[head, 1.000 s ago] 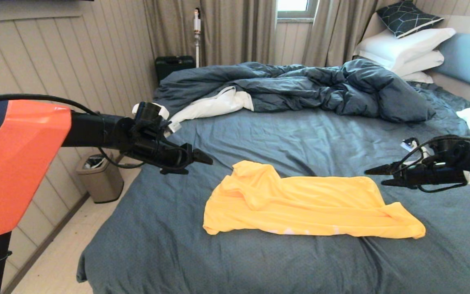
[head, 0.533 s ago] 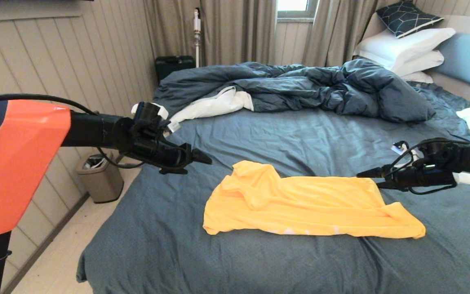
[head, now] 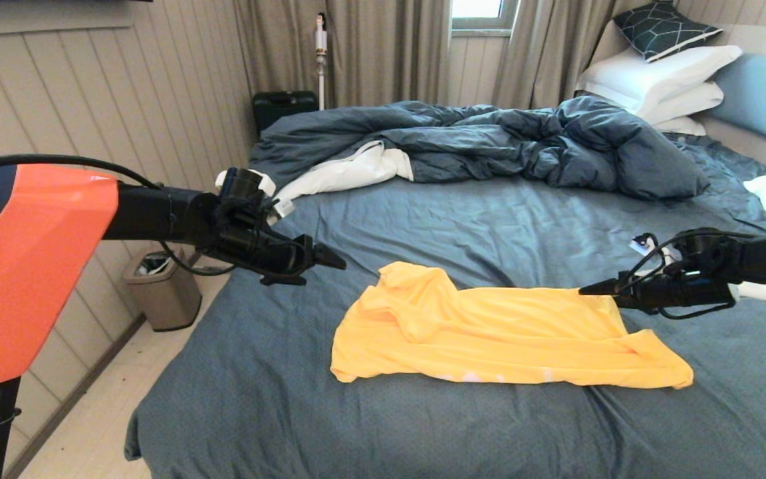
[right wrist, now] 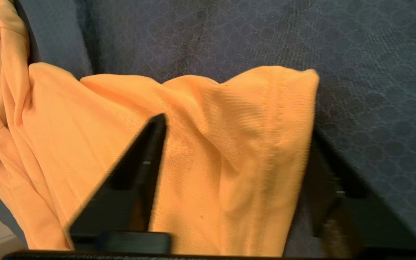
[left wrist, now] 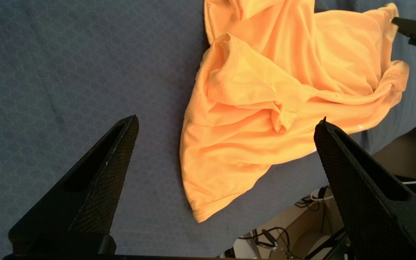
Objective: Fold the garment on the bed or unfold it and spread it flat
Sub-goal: Fold the yellow T-shirt
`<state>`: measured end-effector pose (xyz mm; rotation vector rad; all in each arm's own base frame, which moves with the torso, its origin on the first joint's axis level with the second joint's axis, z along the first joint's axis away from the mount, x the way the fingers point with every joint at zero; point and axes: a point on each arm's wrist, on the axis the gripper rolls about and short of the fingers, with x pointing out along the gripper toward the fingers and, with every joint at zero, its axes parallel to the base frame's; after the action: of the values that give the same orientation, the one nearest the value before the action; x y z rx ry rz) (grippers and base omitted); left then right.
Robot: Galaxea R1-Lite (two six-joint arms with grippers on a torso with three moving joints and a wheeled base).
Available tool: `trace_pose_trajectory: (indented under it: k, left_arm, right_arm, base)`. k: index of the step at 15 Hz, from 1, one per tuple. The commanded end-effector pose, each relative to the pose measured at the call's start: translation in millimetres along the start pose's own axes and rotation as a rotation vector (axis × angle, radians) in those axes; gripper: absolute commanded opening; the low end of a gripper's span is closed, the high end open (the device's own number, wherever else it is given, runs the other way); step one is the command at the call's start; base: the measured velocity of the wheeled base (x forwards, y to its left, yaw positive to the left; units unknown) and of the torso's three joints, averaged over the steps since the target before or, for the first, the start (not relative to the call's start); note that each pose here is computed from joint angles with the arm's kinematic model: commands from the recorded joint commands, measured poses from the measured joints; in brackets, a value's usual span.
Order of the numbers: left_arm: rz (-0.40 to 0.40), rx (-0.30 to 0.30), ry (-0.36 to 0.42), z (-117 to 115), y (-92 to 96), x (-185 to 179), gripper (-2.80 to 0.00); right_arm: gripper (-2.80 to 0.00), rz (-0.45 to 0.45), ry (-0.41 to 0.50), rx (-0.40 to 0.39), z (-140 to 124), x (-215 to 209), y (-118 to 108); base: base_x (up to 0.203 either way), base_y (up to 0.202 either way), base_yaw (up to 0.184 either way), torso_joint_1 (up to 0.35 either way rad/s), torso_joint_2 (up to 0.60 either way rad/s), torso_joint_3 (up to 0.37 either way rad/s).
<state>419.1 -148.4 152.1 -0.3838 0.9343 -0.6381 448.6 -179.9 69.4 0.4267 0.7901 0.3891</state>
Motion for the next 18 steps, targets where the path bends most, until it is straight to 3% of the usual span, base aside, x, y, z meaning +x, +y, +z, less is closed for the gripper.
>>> trace_pose_trajectory:
  k: [1,6,12,15,18]
  left_arm:
    - [-0.002,-0.004,0.005,-0.6,0.4,0.9,0.0]
    - [0.0,-0.006,0.009,-1.2,1.7,2.6,0.0]
    - [-0.003,-0.004,0.005,-0.6,0.3,1.0,0.0]
    - [-0.003,-0.004,0.008,-1.1,0.7,2.3,0.0]
    - [-0.005,-0.003,0.013,-2.3,-0.4,3.3,0.0]
  right_arm:
    - [-2.8,0.004,0.003,0.001,-1.3,0.7,-1.6]
    - [-2.8,0.001,-0.019,-0.011,6.2,-10.6,6.7]
    - [-2.8,0.002,-0.064,-0.056,17.0,-54.2,49.7]
    - [-2.8,0.004,-0.06,-0.07,4.7,-75.2,71.1]
    - [-2.8,0.003,-0.069,-0.148,-19.0,-82.1,81.4]
  base:
    - [0.0,0.0,0.0,0.0,0.0,0.0]
    - [0.0,0.0,0.0,0.0,0.0,0.0]
    - [0.0,0.0,0.0,0.0,0.0,0.0]
    - [0.0,0.0,0.0,0.0,0.0,0.0]
    - [0.0,0.0,0.0,0.0,0.0,0.0]
